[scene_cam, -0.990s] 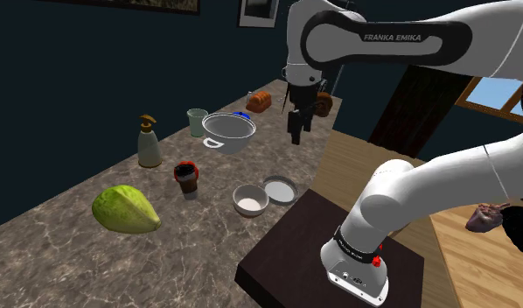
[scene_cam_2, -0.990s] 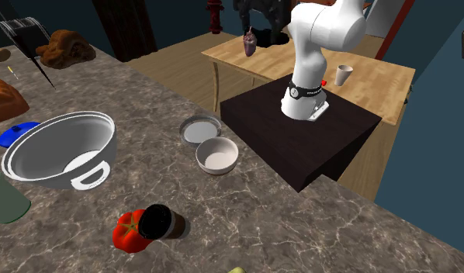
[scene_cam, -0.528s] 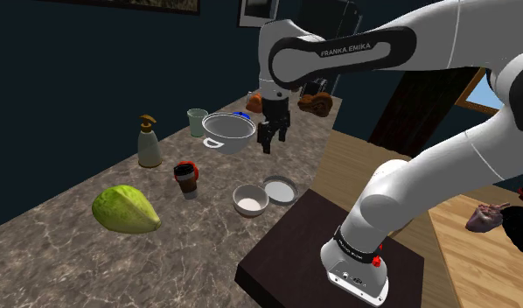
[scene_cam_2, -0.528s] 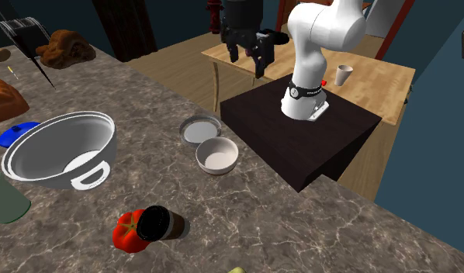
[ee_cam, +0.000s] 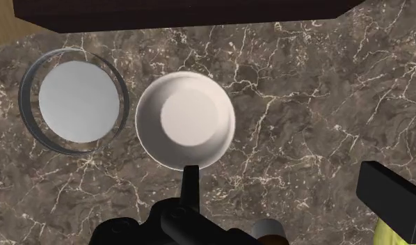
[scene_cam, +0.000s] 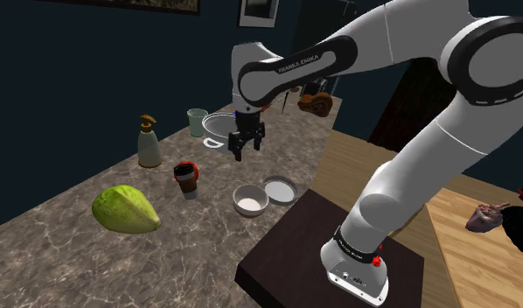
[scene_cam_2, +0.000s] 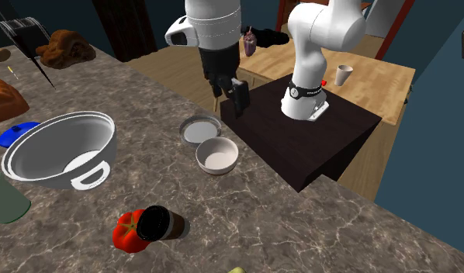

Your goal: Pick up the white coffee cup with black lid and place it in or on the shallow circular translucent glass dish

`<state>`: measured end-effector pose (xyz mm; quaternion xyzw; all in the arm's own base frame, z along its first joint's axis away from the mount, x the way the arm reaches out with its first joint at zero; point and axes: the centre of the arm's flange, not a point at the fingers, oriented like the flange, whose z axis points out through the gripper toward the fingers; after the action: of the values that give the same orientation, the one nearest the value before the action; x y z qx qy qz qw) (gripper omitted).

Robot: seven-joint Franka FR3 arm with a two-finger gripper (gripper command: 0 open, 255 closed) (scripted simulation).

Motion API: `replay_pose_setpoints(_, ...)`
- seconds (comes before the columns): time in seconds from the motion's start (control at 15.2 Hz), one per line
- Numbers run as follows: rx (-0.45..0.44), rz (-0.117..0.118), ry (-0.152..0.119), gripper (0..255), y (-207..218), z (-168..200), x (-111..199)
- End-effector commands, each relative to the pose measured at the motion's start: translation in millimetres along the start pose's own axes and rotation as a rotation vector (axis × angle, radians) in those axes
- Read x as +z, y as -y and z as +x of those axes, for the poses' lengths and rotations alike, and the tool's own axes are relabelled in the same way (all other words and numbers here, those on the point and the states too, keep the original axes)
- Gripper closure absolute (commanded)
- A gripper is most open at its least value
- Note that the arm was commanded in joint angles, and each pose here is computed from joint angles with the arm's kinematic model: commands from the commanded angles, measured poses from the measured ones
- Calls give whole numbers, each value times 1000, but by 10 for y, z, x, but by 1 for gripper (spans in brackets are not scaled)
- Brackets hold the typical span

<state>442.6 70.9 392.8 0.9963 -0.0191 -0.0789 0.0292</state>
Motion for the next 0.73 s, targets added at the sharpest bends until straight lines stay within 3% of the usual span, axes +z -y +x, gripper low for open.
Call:
replay_pose_setpoints(0.0, 23, 9, -11, 0, 80, 219, 127)
replay_pose_setpoints(0.66, 132, 46, -58, 0, 360, 1301, 665)
